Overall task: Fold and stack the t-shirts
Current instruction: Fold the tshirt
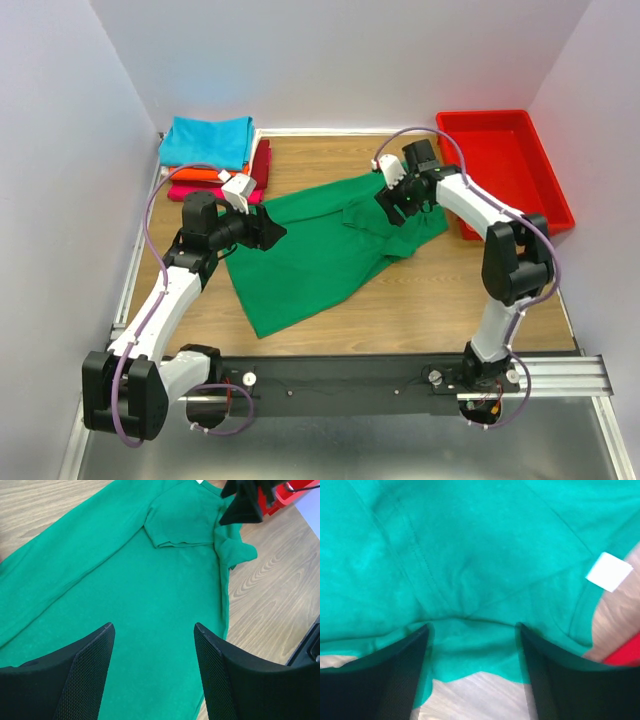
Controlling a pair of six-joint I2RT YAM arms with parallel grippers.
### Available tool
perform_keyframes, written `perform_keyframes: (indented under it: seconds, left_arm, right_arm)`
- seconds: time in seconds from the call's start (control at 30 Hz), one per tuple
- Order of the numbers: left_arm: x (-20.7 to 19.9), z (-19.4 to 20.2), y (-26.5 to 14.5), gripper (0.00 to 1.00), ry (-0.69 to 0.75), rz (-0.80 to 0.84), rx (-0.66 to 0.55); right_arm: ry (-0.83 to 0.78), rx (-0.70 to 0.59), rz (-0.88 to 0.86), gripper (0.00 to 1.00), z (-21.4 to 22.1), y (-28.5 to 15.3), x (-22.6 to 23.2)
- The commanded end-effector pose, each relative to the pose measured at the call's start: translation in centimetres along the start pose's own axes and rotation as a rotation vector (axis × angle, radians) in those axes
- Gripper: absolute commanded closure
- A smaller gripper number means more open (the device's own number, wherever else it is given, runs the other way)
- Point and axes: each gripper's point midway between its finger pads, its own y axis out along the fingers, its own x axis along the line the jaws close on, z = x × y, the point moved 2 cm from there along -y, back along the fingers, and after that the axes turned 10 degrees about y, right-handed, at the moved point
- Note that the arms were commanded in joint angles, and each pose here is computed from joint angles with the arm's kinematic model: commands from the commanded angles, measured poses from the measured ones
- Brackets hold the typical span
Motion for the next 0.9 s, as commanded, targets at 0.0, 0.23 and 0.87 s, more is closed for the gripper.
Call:
perform_keyframes:
  seconds: [0.0, 0.23, 0.87]
  left_arm:
    - [-0.4, -0.6, -0.3, 0.28, 0.026, 0.014, -0.029]
    - [-0.6, -0.7, -0.4, 0.28, 0.028, 0.028, -0.032]
    - [-0.7, -0.4, -0.1, 0.28, 0.017, 0.04, -0.023]
  right_arm:
    - [-0.048, -0.118, 0.001, 0.05, -1.5, -4.6, 0.2]
    - [-0.22, -0.058, -0.21, 0.0, 6.1, -7.4, 5.7]
    - [-0.23, 0.094, -0.067, 0.47, 8.1, -2.8, 4.5]
